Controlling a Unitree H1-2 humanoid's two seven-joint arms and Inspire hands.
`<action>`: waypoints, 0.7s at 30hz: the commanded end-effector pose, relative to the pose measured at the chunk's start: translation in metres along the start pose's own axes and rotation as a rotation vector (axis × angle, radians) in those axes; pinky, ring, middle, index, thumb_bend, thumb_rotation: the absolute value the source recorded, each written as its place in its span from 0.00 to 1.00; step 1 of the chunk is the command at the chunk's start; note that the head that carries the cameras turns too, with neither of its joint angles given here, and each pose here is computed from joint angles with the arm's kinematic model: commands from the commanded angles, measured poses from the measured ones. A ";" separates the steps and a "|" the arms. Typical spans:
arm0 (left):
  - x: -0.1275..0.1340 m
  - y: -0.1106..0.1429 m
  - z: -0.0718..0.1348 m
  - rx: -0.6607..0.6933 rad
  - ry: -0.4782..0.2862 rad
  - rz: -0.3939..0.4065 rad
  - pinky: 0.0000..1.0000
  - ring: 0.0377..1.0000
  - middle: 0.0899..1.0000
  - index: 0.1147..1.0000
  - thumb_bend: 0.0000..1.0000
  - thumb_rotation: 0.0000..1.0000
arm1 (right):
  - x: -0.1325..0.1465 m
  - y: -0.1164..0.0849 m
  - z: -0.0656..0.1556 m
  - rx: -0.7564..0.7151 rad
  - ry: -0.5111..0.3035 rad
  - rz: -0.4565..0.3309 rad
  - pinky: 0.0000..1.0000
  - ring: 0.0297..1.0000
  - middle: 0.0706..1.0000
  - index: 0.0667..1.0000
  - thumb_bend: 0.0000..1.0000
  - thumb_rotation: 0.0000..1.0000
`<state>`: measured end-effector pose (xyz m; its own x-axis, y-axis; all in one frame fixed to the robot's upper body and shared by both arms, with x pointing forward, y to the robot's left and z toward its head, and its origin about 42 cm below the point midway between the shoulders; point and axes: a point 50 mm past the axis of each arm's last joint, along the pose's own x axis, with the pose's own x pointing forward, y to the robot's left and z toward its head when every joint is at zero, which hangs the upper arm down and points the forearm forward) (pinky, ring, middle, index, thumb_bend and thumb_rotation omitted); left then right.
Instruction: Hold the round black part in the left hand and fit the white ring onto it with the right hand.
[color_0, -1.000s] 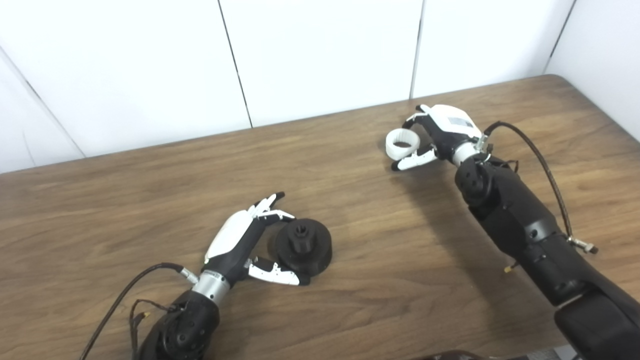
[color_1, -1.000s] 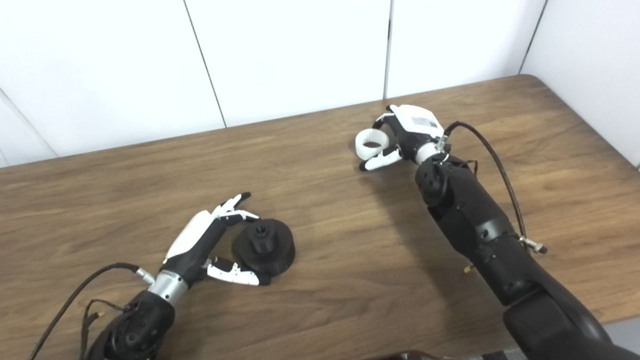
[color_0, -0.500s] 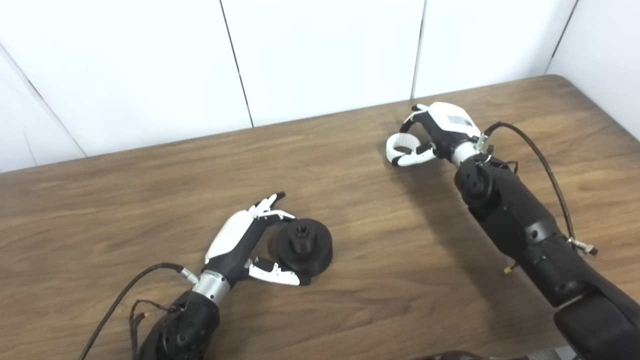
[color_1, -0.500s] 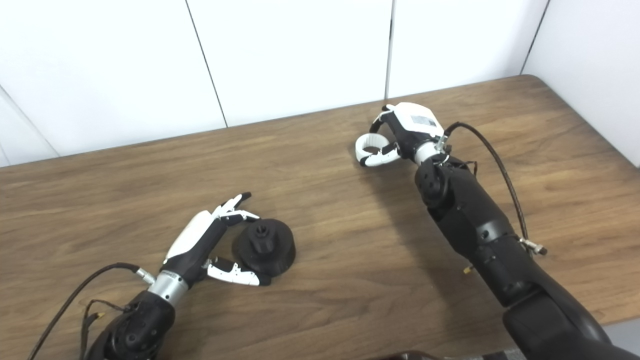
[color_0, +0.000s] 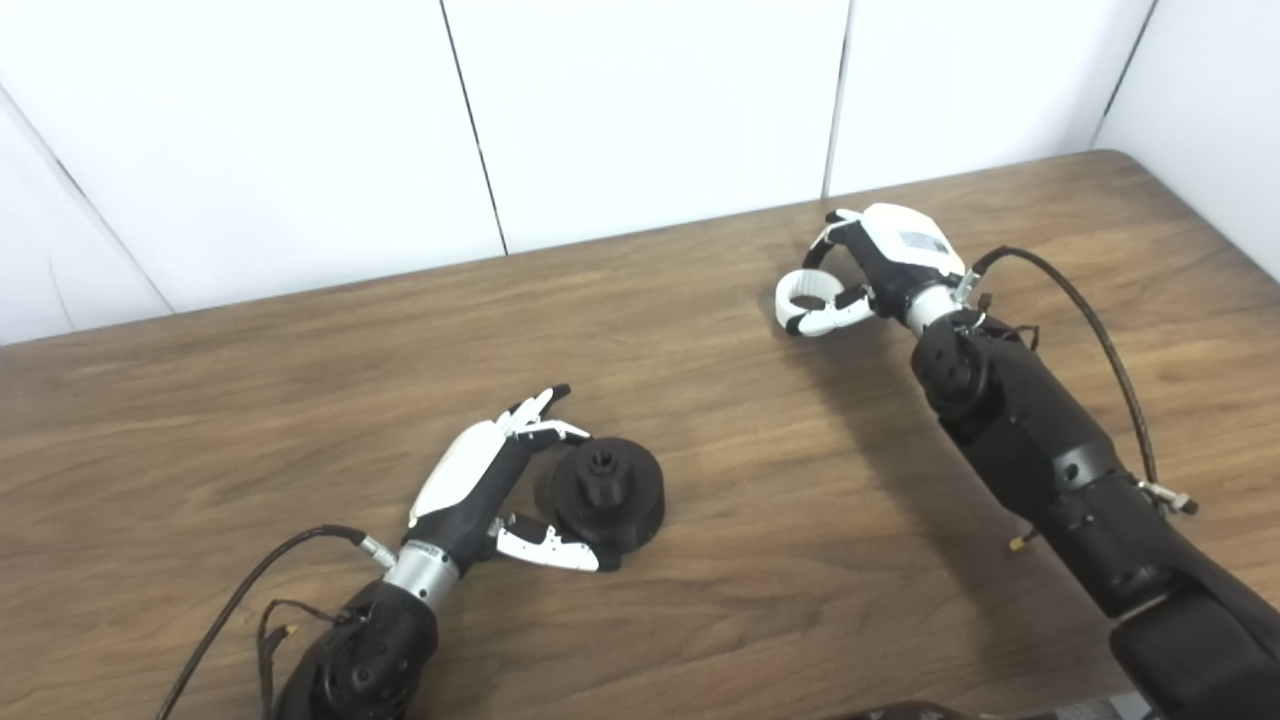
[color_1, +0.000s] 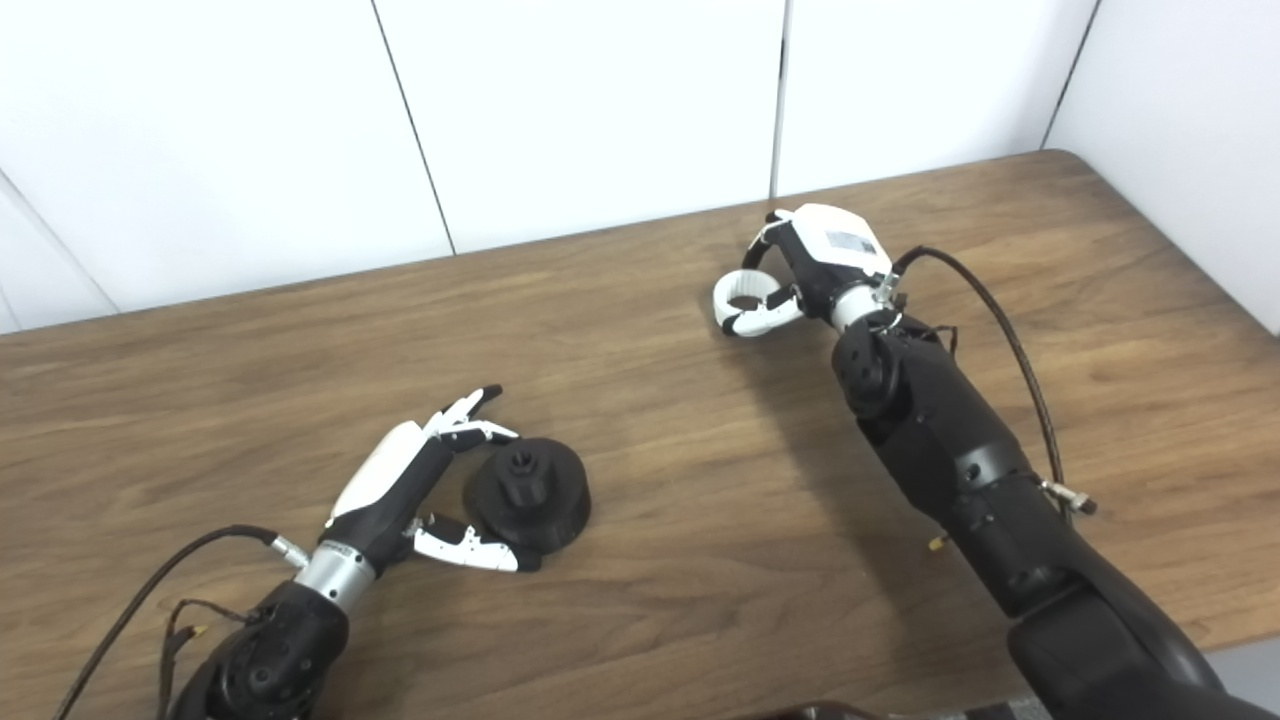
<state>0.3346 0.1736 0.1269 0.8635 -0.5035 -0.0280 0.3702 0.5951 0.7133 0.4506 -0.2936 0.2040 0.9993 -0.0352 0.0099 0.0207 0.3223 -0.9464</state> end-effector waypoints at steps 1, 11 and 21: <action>0.003 0.012 0.006 0.011 -0.024 0.031 1.00 1.00 1.00 0.55 0.97 0.34 | 0.008 -0.028 0.010 0.001 -0.066 -0.094 0.87 0.87 0.89 0.58 0.68 0.30; 0.005 0.015 0.007 0.014 -0.025 0.040 1.00 1.00 1.00 0.55 0.98 0.31 | 0.008 -0.027 0.009 0.028 -0.091 -0.123 0.85 0.86 0.88 0.56 0.68 0.28; 0.007 0.015 0.007 0.017 -0.024 0.039 1.00 1.00 1.00 0.55 0.98 0.31 | 0.005 -0.056 0.015 0.042 -0.127 -0.195 0.89 0.88 0.89 0.56 0.69 0.27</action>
<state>0.3354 0.1734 0.1276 0.8645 -0.5018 -0.0283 0.3702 0.5978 0.7110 0.4466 -0.2941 0.2219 0.9934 -0.0023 0.1148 0.1075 0.3698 -0.9229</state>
